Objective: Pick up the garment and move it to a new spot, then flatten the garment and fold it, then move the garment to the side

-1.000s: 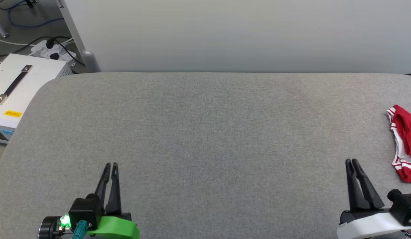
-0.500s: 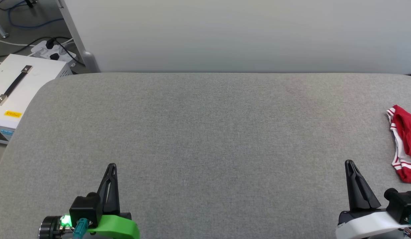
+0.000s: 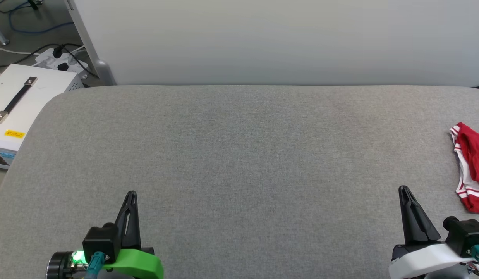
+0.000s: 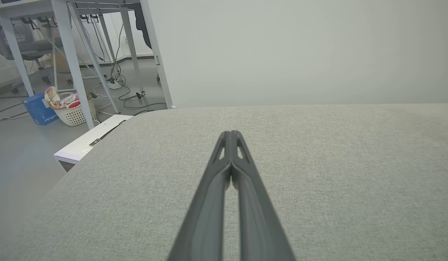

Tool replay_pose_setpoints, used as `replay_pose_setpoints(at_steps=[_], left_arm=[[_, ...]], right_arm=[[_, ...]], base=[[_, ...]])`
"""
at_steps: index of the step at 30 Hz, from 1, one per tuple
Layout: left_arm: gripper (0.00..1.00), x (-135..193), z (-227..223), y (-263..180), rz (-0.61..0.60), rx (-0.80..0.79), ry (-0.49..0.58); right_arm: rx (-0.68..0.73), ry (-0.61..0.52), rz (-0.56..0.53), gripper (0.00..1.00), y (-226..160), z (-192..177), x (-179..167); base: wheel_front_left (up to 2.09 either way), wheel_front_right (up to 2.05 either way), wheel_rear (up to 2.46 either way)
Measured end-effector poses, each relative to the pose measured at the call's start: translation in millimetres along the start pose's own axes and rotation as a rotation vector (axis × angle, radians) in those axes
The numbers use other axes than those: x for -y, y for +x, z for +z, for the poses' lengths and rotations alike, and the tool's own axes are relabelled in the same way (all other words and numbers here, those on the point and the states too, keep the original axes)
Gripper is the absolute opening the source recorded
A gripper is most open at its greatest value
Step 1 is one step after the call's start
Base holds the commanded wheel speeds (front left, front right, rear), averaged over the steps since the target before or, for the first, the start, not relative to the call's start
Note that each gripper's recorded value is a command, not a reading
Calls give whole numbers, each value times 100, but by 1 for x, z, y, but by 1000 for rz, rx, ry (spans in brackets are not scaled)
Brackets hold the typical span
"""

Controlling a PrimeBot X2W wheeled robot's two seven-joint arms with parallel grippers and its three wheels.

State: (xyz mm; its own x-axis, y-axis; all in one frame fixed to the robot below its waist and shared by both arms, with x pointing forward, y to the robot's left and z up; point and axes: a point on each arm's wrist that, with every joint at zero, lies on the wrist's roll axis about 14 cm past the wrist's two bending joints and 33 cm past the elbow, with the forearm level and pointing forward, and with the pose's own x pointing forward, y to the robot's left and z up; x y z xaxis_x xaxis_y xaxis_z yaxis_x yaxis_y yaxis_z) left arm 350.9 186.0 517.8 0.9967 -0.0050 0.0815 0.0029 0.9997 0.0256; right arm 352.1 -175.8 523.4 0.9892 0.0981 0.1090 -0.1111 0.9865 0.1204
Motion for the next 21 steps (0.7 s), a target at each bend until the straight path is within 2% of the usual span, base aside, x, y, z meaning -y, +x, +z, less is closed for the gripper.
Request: replay_pose_setpoints(at_steps=[21], left_arm=[[0, 1, -1, 3, 2, -27, 7]], right_arm=[[-31, -34, 8, 0, 3, -2, -4]], base=[[0, 0, 0]])
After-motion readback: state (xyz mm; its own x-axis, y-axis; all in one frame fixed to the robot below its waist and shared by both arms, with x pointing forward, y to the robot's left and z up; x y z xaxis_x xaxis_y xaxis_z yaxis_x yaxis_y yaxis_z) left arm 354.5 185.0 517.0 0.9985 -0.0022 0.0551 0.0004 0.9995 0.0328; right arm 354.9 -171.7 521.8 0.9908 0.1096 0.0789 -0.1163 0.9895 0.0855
